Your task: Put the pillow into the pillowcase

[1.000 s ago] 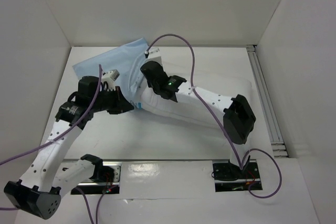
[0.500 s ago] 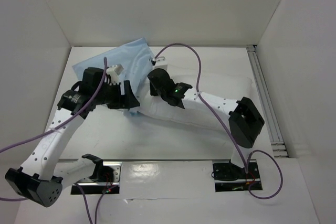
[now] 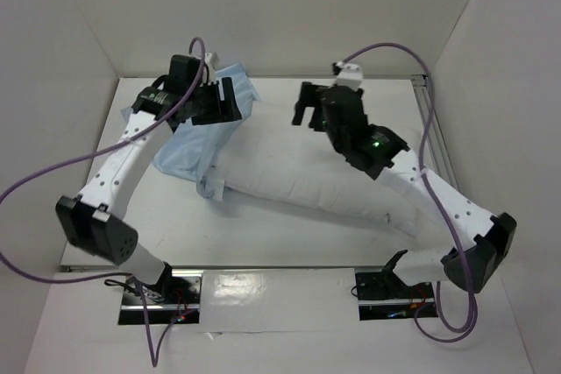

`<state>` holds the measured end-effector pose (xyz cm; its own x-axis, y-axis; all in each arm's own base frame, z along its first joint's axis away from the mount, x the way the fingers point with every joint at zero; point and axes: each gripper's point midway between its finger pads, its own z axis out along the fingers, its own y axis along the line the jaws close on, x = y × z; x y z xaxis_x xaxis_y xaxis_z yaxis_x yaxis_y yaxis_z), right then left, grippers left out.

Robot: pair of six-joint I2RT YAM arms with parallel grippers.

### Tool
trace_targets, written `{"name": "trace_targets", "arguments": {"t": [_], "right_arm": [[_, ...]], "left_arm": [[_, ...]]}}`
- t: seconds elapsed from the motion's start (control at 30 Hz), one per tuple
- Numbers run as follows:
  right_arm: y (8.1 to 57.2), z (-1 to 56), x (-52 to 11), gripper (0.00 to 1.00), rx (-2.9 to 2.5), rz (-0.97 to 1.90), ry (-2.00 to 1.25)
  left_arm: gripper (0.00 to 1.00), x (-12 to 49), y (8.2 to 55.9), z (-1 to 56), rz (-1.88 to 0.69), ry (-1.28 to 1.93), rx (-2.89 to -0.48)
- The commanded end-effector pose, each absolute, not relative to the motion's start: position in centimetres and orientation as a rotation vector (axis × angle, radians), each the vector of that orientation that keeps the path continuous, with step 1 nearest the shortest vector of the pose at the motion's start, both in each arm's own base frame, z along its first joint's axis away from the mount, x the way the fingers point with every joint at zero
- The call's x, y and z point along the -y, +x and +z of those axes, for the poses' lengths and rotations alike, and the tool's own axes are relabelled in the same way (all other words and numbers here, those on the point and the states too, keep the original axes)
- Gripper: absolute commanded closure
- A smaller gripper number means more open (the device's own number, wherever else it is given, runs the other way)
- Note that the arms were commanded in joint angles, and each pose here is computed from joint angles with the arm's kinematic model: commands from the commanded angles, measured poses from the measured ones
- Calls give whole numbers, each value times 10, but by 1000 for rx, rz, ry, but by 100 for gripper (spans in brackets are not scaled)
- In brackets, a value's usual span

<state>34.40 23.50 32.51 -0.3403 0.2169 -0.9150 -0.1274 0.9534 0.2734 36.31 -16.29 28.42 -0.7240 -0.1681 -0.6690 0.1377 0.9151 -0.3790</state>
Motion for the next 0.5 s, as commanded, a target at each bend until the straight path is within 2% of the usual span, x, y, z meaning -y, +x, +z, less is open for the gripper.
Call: {"name": "trace_targets", "arguments": {"t": [0.0, 0.13, 0.27, 0.3, 0.4, 0.43, 0.47], "right_arm": [[351, 294, -147, 0, -1986, 96, 229], [353, 261, -65, 0, -2061, -6, 395], [351, 211, -43, 0, -2173, 43, 441], [351, 197, -40, 0, -2200, 45, 449], [347, 154, -48, 0, -2284, 84, 447], [343, 145, -50, 7, -2302, 100, 451], [345, 141, -58, 22, -2308, 148, 434]], "left_arm": [[18, 143, 400, 279, -323, -127, -2293], [14, 148, 433, 265, -222, -112, -2304], [14, 167, 447, 237, -274, -60, -2387], [17, 181, 448, 224, -348, -7, -2429], [39, 206, 446, 218, -469, 84, -2480], [69, 209, 446, 217, -486, 91, -2488], [89, 215, 442, 222, -505, 108, -2486]]}}
